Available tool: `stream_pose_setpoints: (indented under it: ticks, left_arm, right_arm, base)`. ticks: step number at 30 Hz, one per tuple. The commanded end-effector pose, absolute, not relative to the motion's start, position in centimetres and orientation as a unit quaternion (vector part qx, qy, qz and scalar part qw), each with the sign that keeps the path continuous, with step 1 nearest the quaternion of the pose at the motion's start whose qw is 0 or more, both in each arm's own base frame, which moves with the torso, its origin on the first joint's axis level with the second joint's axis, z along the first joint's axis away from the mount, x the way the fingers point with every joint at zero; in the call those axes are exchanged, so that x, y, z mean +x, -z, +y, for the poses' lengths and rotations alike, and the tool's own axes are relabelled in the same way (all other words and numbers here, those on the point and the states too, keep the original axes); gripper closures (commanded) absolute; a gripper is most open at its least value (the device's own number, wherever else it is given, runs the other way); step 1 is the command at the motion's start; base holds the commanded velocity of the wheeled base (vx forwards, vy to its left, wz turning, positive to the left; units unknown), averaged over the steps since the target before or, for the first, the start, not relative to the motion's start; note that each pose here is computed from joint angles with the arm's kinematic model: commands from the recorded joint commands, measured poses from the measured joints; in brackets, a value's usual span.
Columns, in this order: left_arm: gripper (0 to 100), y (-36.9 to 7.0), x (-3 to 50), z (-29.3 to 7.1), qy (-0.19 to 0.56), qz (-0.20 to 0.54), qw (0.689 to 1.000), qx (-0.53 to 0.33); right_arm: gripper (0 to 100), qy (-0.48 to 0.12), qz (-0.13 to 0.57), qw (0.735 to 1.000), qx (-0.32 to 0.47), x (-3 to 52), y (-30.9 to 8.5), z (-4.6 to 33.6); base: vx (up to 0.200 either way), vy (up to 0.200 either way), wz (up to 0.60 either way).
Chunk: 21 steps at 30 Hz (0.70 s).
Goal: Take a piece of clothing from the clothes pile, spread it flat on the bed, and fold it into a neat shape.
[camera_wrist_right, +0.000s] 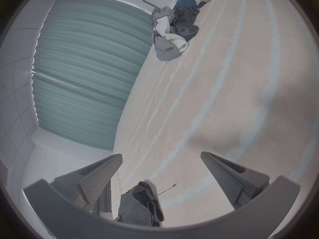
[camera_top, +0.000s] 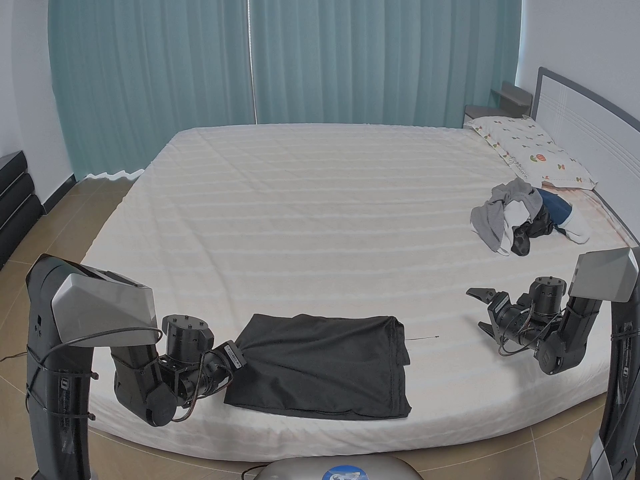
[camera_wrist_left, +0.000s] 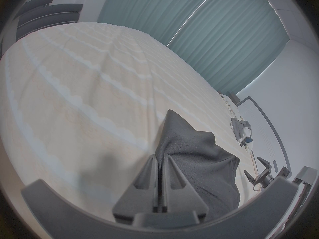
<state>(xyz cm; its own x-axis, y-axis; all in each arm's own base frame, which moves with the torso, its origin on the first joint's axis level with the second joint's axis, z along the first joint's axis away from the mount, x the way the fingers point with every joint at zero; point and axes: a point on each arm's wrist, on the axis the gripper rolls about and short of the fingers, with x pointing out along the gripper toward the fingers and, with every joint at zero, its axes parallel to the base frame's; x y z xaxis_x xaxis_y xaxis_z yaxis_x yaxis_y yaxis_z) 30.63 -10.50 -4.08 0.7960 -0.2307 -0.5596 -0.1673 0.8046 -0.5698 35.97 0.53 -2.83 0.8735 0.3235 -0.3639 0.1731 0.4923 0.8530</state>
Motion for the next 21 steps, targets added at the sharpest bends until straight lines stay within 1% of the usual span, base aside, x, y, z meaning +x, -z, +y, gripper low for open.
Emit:
stream_pose_setpoints:
  ticks: [1,8,19,20,21]
  left_arm:
    - [100,4.0,30.7,-10.4,0.017,0.317,0.895,-0.313]
    - [100,4.1,30.5,-10.5,0.017,0.321,0.894,-0.311]
    - [100,4.3,29.6,-10.5,0.02,0.334,0.891,-0.307]
    - [0,4.3,29.4,-10.5,0.022,0.336,0.89,-0.308]
    - [0,4.3,29.4,-10.5,0.022,0.335,0.89,-0.309]
  right_arm:
    - [0,-0.045,0.248,0.827,0.502,35.9,2.9,0.5]
    - [0,-0.045,0.248,0.827,0.502,35.9,2.9,0.5]
    - [0,-0.045,0.248,0.828,0.501,35.9,2.9,0.5]
    - [0,-0.045,0.248,0.827,0.502,35.9,2.9,0.5]
    - [0,-0.045,0.248,0.827,0.502,35.9,2.9,0.5]
  base:
    - [0.0,0.2,0.0]
    - [0.0,0.2,0.0]
    - [0.0,0.0,0.0]
    - [0.0,0.0,0.0]
    - [0.0,0.0,0.0]
